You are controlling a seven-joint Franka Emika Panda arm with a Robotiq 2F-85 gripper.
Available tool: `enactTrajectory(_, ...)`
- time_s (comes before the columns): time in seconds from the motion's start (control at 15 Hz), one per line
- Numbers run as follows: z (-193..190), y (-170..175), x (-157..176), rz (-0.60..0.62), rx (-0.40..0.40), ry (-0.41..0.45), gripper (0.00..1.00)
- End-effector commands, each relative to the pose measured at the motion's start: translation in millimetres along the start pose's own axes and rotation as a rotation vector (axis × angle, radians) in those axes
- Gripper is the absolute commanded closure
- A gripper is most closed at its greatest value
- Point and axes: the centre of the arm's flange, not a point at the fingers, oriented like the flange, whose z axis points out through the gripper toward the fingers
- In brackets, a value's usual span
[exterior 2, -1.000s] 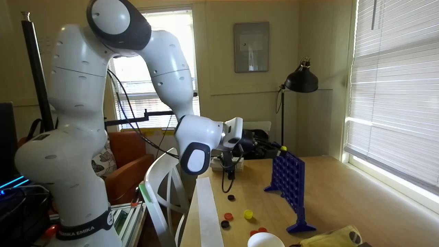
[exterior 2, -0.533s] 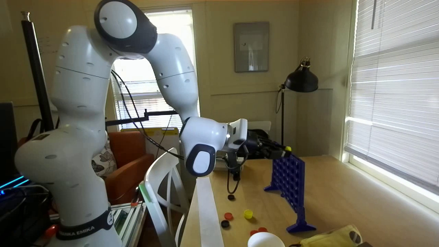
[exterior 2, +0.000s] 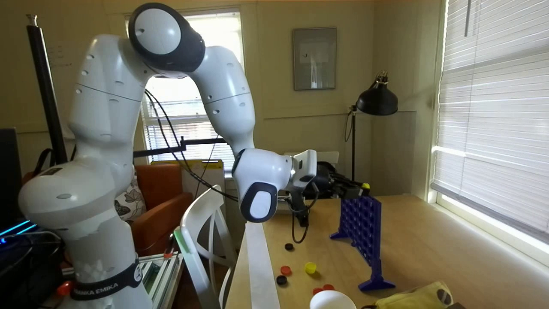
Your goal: Place a yellow ring inside the second-last line of the blue object
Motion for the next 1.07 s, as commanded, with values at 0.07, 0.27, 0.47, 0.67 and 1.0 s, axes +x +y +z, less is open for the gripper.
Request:
enactTrajectory(0.07,11.6,1.0,-3.7,-0.029,0.027,0.020,0.89)
enactTrajectory(0.27,5.2,-1.5,-1.9,-0.010,0.009,-0.001,0.64)
enactTrajectory(0.47,5.2,-1.5,-1.8,-0.010,0.009,-0.001,0.64)
enactTrajectory(0.67,5.3,-4.0,-3.3,-0.014,0.018,-0.005,0.89)
enactTrajectory(1.0,7.1,-8.7,-3.9,-0.020,0.022,0.008,0.89)
